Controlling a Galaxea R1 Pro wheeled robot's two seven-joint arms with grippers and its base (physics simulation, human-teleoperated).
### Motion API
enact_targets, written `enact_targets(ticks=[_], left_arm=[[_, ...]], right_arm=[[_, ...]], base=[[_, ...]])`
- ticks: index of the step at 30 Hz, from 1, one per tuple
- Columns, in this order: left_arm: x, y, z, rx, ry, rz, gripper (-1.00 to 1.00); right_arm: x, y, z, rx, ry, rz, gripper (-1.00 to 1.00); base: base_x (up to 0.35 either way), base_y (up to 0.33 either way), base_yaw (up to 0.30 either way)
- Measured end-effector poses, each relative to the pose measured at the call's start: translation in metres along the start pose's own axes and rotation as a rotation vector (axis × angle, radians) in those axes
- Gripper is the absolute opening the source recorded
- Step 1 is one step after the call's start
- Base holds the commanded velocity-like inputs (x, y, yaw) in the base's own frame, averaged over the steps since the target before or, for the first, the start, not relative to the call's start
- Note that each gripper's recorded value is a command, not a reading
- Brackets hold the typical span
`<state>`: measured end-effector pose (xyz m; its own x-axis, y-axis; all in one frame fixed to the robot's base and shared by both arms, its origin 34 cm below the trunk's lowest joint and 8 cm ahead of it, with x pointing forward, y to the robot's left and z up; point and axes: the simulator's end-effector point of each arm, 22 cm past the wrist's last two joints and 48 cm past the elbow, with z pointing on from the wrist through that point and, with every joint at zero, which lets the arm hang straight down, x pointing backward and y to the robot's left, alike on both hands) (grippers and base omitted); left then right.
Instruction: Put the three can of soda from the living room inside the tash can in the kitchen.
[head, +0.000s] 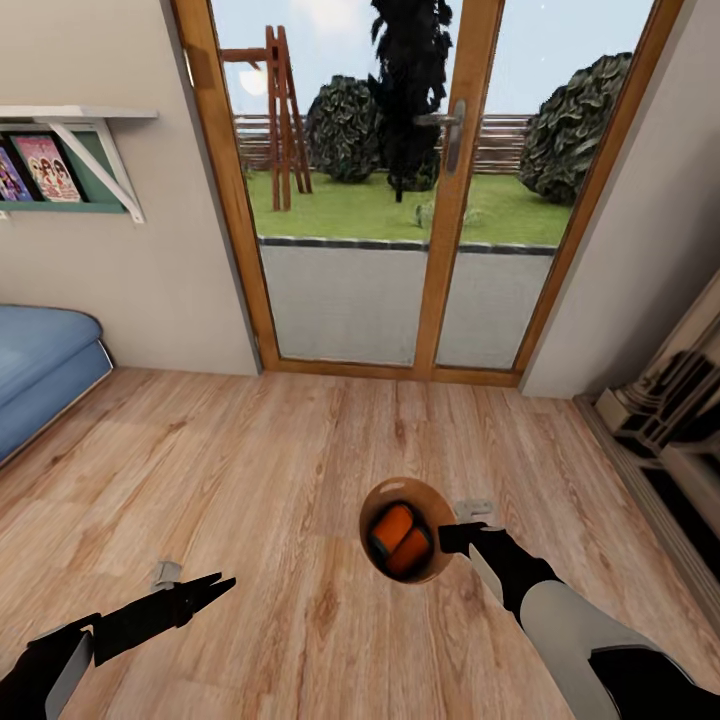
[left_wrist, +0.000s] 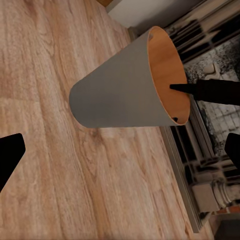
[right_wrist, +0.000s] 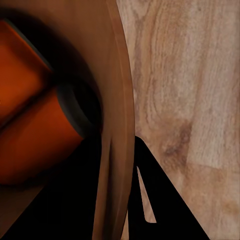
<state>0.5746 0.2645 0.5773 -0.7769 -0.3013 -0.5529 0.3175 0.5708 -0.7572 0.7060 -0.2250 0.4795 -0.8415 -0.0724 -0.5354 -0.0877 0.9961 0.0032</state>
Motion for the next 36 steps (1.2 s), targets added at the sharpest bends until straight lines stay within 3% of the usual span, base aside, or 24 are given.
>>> enact_targets(ticks=[33, 36], left_arm=[[0.022, 0.008, 0.007, -0.002, 0.049, -0.027, 1.00], [0.024, 0.009, 0.007, -0.003, 0.052, -0.030, 1.00]], right_arm=[[0.020, 0.001, 0.014, -0.003, 0.037, 0.003, -1.00], [0.020, 0.001, 0.016, -0.003, 0.017, 0.001, -1.00]], base=[[0.000, 0.000, 0.000], [0.000, 0.000, 0.000]])
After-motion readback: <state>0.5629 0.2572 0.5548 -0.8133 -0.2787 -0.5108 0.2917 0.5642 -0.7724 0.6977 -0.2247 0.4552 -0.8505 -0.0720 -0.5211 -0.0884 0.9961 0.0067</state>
